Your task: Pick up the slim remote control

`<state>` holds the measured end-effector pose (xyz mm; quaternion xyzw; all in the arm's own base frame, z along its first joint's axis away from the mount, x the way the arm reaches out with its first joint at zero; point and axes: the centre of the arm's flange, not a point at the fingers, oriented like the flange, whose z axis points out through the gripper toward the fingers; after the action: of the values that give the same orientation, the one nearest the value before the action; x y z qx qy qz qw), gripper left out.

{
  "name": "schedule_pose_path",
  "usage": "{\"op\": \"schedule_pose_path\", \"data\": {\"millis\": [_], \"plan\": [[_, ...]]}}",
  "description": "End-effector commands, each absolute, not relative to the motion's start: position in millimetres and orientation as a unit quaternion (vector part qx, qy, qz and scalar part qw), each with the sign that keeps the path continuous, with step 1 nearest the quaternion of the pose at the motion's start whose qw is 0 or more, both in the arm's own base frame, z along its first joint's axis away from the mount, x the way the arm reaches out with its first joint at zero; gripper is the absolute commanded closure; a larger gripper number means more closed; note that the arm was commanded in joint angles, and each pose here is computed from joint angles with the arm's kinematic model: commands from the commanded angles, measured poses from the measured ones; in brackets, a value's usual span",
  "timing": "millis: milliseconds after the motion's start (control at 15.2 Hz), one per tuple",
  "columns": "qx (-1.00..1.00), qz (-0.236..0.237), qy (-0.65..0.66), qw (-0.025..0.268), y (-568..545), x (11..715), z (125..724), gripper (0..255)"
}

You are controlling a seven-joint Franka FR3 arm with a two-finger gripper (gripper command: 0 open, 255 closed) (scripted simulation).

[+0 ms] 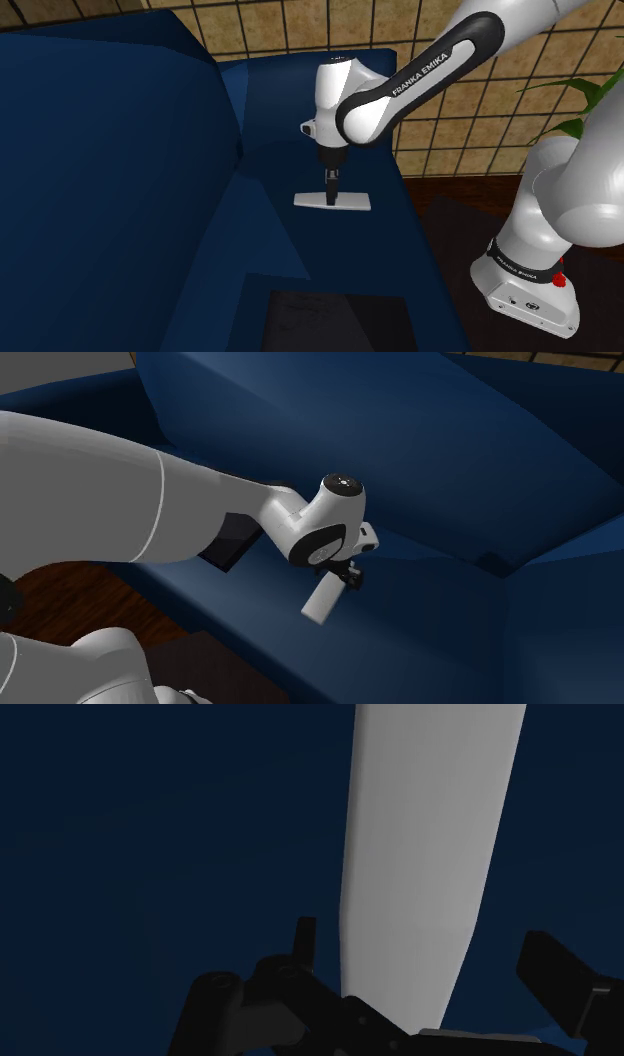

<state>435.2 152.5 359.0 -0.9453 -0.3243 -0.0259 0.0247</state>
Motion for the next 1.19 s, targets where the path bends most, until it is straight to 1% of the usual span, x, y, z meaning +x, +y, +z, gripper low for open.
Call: {"op": "schedule_pose_path", "data": {"millis": [0, 132, 264, 330, 924, 1122], "plan": [[-0.945, -0.026, -0.325, 0.025, 153.5, 434.5, 346.8, 0], [-0.945, -0.026, -0.325, 0.025, 153.5, 434.5, 333.2, 0], [-0.945, -0.026, -0.325, 0.025, 153.5, 434.4, 333.2, 0], [-0.945, -0.026, -0.325, 0.025, 153.4, 434.7, 332.8, 255], [-0.945, -0.026, -0.325, 0.025, 153.5, 434.5, 333.2, 255], [-0.945, -0.026, -0.325, 0.025, 153.5, 434.5, 349.1, 255]]}}
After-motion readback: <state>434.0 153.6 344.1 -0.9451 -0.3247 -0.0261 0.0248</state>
